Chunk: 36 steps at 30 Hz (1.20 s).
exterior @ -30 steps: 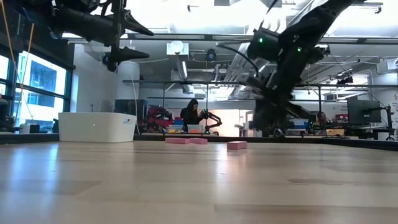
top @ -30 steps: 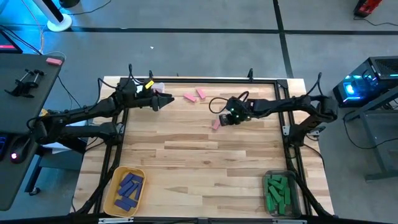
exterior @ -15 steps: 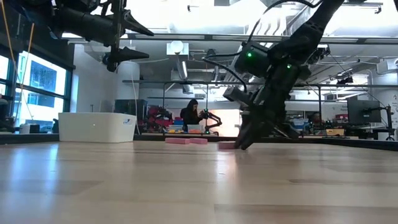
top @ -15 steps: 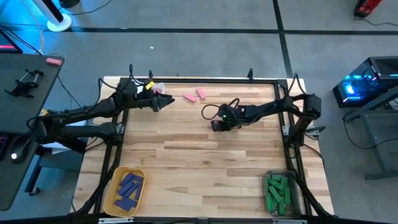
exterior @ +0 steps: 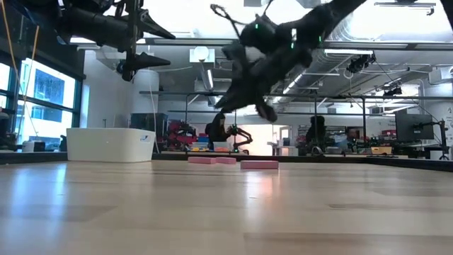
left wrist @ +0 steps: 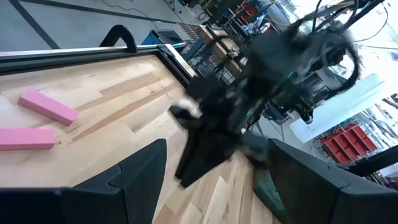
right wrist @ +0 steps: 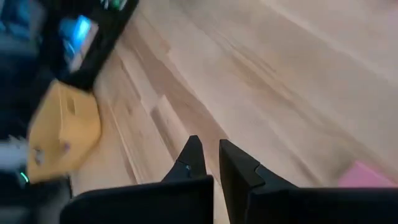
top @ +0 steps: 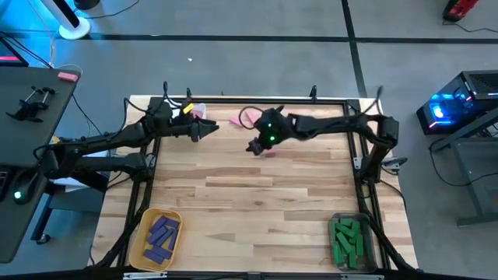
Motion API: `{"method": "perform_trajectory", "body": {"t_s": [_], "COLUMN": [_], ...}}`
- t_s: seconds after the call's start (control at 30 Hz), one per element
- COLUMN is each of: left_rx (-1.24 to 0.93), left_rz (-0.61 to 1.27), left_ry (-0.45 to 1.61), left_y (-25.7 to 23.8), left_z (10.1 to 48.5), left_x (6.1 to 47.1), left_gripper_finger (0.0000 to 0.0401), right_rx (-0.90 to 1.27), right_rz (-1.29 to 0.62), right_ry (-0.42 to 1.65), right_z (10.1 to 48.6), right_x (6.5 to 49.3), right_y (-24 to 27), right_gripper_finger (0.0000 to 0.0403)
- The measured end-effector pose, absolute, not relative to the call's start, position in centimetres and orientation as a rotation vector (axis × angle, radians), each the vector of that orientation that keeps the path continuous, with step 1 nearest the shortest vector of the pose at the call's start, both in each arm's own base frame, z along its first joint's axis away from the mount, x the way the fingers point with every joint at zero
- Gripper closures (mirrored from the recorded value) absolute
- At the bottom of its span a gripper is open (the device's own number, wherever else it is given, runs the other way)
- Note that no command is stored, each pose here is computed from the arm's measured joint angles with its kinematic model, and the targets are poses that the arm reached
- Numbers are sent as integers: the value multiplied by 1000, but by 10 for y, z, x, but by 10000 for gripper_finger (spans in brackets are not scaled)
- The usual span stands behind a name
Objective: Sort blocks
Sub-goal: Put the pink block into the white bin
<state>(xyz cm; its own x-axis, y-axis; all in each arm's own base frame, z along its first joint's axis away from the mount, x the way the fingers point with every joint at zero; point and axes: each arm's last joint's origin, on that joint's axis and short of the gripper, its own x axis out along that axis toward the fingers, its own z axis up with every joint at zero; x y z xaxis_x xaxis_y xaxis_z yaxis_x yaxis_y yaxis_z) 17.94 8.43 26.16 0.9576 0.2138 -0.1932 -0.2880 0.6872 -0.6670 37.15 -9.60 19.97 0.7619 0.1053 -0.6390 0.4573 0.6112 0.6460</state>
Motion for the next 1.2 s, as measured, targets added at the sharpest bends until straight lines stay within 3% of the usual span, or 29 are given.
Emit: {"method": "perform_trajectory", "body": {"t_s": [0.23, 0.33, 0.63, 0.77, 1.03, 1.13, 1.2], "left_rx": [-763, -763, -770, -769, -777, -783, -784], "left_rz": [276, 276, 277, 277, 313, 319, 320], "left_ry": [108, 108, 107, 107, 94, 91, 90], "left_y": [83, 83, 83, 83, 84, 84, 84], "left_z": [261, 261, 261, 261, 261, 261, 261], "left_x": [180, 180, 180, 180, 180, 180, 180], "left_gripper_finger": [138, 138, 138, 138, 138, 138, 138], "right_rx": [652, 567, 61, -42, -12, 38, 67], "right_rz": [-222, -160, -107, -71, -20, -15, -15], "right_ry": [964, 1036, 1221, 1265, 1304, 1309, 1313], "right_z": [218, 213, 173, 159, 133, 130, 130], "right_x": [350, 344, 353, 356, 360, 358, 357], "right_y": [-101, -106, -102, -104, -113, -115, -116], "right_gripper_finger": [400, 377, 204, 163, 170, 208, 259]}}
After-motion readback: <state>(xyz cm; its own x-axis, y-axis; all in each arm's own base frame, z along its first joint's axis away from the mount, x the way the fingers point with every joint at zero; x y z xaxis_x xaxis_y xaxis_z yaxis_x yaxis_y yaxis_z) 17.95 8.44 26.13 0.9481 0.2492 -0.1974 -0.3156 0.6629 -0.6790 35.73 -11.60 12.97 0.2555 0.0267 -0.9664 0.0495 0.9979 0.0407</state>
